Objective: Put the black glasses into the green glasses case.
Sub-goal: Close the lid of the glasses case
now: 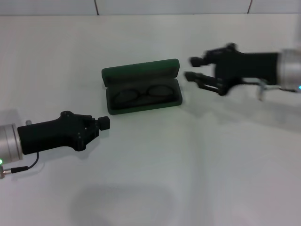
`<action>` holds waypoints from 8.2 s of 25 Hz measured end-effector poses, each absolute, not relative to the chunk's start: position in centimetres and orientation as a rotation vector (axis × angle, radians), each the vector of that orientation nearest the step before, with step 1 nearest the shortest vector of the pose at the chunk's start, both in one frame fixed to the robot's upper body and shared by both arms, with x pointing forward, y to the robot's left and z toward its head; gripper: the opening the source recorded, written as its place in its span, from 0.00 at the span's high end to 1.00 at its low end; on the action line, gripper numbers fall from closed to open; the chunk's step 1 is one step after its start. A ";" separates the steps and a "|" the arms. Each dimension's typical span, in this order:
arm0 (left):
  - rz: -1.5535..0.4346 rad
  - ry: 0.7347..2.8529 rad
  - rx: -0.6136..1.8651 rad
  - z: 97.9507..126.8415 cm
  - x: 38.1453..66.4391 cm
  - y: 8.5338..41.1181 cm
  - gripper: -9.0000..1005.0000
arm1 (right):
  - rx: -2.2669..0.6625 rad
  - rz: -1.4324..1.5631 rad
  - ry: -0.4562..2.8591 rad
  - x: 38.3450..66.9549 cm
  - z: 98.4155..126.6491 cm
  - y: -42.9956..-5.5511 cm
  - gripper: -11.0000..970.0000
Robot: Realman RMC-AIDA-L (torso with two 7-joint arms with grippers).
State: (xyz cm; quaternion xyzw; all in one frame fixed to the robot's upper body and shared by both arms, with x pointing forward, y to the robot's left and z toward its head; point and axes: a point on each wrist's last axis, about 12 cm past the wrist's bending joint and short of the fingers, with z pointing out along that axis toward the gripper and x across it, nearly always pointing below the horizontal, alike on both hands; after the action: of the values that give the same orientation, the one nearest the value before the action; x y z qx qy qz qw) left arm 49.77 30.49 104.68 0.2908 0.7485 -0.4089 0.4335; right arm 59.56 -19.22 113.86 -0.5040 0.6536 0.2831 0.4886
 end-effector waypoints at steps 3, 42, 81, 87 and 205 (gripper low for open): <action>-1.015 1.874 0.711 104.8 50.2 30.4 0.99 | -1.114 0.732 1.612 58.0 112.7 -23.0 0.66; -0.612 2.036 0.454 104.2 58.1 28.1 0.99 | -1.010 0.901 1.530 51.1 105.9 -26.7 0.10; -0.489 2.136 0.084 111.0 63.4 17.3 0.99 | -0.994 0.851 1.544 51.8 106.0 -27.0 0.10; -0.457 2.105 0.097 109.3 63.3 16.3 0.99 | -0.993 0.849 1.546 51.7 106.0 -27.1 0.10; -0.373 2.017 0.249 103.1 56.0 16.2 0.97 | -0.987 0.774 1.591 53.5 106.0 -26.6 0.10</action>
State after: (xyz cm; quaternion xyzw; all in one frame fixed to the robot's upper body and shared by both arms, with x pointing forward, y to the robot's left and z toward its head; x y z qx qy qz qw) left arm 56.04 16.16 103.09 0.1036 0.8383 -0.1551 0.5122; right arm 53.48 -26.60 105.95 -0.4135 0.6663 0.3241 0.5292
